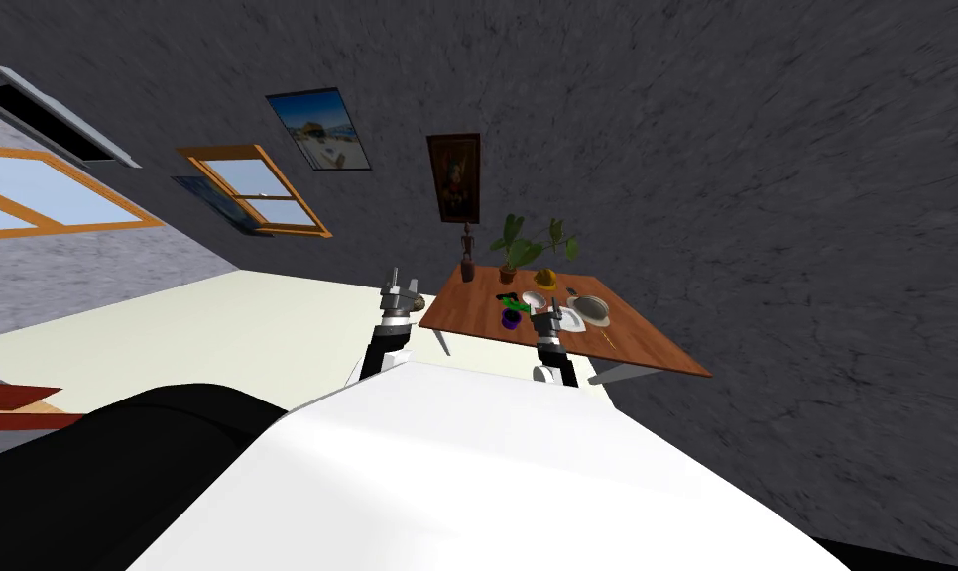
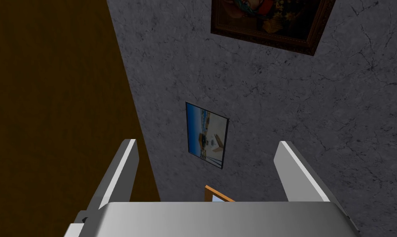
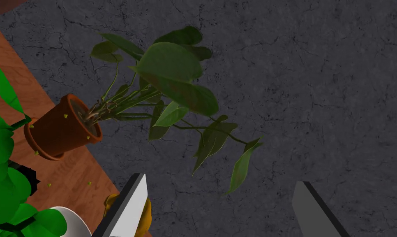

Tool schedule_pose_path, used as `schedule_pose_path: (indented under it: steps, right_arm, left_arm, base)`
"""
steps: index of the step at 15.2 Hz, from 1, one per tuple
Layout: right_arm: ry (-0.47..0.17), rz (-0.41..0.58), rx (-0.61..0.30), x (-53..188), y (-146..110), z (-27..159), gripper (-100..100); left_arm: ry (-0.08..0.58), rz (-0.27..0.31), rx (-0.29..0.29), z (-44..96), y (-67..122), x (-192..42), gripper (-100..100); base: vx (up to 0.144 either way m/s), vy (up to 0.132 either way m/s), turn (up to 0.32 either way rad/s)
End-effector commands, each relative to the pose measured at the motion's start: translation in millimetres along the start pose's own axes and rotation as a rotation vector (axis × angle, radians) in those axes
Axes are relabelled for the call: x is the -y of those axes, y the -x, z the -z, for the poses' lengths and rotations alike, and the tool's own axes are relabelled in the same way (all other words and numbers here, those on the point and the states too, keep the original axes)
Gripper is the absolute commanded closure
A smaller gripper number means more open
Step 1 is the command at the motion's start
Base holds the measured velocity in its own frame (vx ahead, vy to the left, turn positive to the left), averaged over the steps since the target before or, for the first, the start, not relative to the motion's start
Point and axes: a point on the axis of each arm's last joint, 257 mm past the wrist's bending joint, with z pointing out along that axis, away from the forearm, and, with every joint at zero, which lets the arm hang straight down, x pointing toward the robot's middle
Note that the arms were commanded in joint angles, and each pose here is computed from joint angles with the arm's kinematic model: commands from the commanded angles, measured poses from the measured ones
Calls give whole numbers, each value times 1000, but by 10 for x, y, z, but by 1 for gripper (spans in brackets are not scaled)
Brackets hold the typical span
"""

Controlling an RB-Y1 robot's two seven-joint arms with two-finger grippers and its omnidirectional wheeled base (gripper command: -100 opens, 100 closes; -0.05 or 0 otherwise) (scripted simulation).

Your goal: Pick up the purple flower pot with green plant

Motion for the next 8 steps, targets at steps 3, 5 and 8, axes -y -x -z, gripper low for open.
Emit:
schedule_pose_path:
  steps: [3, 5, 8]
  right_arm:
    - [-50, -123, 29, 284, 95, 31, -100]
    - [-76, -187, 47, 436, 133, 49, -100]
    - [-123, -303, 85, 727, 193, 89, -100]
  left_arm:
    - [0, 0, 0, 0, 0, 0, 0]
    - [0, 0, 0, 0, 0, 0, 0]
    - [0, 0, 0, 0, 0, 0, 0]
  base:
    - [0, -49, 49]
    - [4, -48, 57]
    - [5, -50, 58]
